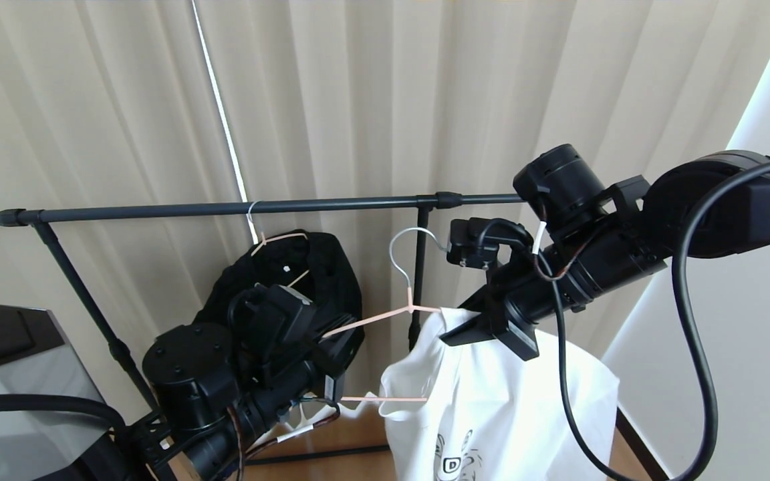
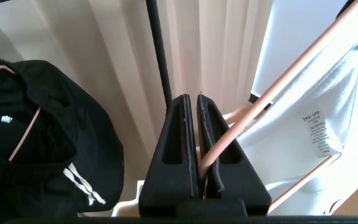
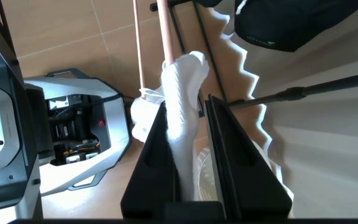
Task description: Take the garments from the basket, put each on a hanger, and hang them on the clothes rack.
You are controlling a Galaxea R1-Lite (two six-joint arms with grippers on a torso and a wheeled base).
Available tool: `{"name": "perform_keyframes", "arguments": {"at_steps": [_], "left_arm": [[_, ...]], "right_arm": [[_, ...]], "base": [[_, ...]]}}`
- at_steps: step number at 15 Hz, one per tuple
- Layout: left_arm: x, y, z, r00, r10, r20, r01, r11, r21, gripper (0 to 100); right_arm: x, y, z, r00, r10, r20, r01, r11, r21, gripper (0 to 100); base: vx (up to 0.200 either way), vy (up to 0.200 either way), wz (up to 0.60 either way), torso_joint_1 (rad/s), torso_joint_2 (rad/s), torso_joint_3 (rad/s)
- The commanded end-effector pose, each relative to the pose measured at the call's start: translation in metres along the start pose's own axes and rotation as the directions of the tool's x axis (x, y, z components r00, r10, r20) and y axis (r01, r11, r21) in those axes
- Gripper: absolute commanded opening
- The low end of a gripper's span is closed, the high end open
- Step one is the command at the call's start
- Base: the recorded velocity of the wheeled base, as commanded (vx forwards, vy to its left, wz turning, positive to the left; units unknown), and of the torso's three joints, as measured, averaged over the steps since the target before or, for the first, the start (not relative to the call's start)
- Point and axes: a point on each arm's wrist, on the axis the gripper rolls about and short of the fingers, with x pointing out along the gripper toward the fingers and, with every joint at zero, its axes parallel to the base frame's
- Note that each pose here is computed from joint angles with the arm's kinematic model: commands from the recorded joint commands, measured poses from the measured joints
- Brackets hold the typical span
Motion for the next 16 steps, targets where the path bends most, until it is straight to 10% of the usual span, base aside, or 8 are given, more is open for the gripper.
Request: {"name": "perform_keyframes", "arguments": {"at_steps": [1, 4, 5, 16], "left_arm": [[0.000, 0.002, -0.001, 1.000, 0.007, -0.002, -0.007, 1.000, 0.002, 0], [0.000, 0.001, -0.001, 1.000, 0.005, -0.003, -0.005, 1.000, 0.005, 0], [0.000, 0.001, -0.001, 1.000, 0.005, -0.005, -0.005, 1.000, 0.005, 100], [-0.015, 0.005, 0.003, 1.000, -0.028, -0.002, 0.028, 1.000, -0.002, 100]], "right_arm": [[-0.003, 0.002, 0.000, 1.000, -0.001, 0.002, 0.001, 1.000, -0.002, 0], [-0.004, 0.003, -0.001, 1.000, -0.002, 0.003, 0.002, 1.000, -0.002, 0], [-0.005, 0.004, -0.002, 1.000, 0.000, 0.001, 0.000, 1.000, -0.001, 0], [-0.006, 0.006, -0.005, 1.000, 0.003, -0.003, -0.003, 1.000, 0.004, 0]], "base": [[0.000, 0.000, 0.00, 0.000, 0.00, 0.000], [0.000, 0.000, 0.00, 0.000, 0.00, 0.000], [0.000, 0.000, 0.00, 0.000, 0.00, 0.000], [0.000, 0.000, 0.00, 0.000, 0.00, 0.000]]}}
